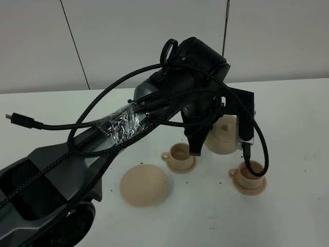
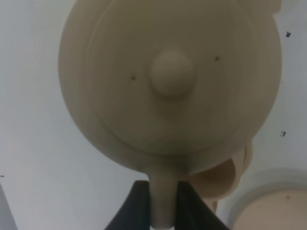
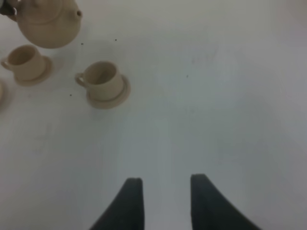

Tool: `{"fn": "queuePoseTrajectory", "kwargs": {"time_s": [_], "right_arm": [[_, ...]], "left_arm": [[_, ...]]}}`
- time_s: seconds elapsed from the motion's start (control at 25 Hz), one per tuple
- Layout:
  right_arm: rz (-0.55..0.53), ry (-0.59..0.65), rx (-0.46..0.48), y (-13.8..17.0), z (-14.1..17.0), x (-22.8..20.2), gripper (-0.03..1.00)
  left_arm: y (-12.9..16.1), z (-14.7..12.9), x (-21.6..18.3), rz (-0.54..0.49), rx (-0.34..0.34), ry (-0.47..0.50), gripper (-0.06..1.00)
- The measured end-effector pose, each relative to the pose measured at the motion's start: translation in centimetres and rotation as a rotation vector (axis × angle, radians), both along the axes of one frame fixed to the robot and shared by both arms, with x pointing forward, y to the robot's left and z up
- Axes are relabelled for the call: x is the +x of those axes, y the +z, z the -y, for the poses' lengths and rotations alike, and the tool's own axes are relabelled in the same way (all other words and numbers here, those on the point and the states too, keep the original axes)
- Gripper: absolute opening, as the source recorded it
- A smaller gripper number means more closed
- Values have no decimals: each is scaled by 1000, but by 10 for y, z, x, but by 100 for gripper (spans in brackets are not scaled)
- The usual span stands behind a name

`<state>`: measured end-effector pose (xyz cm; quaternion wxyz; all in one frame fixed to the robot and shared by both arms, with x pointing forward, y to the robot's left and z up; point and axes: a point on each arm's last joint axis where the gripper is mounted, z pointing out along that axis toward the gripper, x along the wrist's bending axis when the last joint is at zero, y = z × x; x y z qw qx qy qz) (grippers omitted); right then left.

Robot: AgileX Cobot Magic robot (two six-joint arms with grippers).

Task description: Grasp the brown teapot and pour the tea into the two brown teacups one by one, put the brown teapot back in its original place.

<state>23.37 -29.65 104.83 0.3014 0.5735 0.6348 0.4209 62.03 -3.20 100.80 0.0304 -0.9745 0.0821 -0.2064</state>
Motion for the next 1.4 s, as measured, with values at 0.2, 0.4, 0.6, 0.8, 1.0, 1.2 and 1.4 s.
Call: {"fn": "queuePoseTrajectory", "kwargs": {"time_s": [0.2, 0.4, 0.6, 0.8, 1.0, 1.2, 1.4], "right_arm": [[0, 0, 0, 0, 0, 0, 24], [0, 0, 0, 0, 0, 0, 24], [0, 0, 0, 0, 0, 0, 24], [0, 0, 0, 0, 0, 0, 24], [0, 0, 0, 0, 0, 0, 24], [0, 0, 0, 0, 0, 0, 24], [0, 0, 0, 0, 0, 0, 24]], "left_arm": [[0, 3, -2, 3, 22, -61, 17], [1, 4, -1, 23, 47, -127, 17], [3, 5, 4, 75, 76, -204, 17], [4, 7, 6, 105, 67, -244, 17], [-3, 11, 6, 101, 97, -300, 17], [-16, 23, 2, 122, 131, -346, 17], [-16, 31, -1, 148, 115, -370, 17]]}}
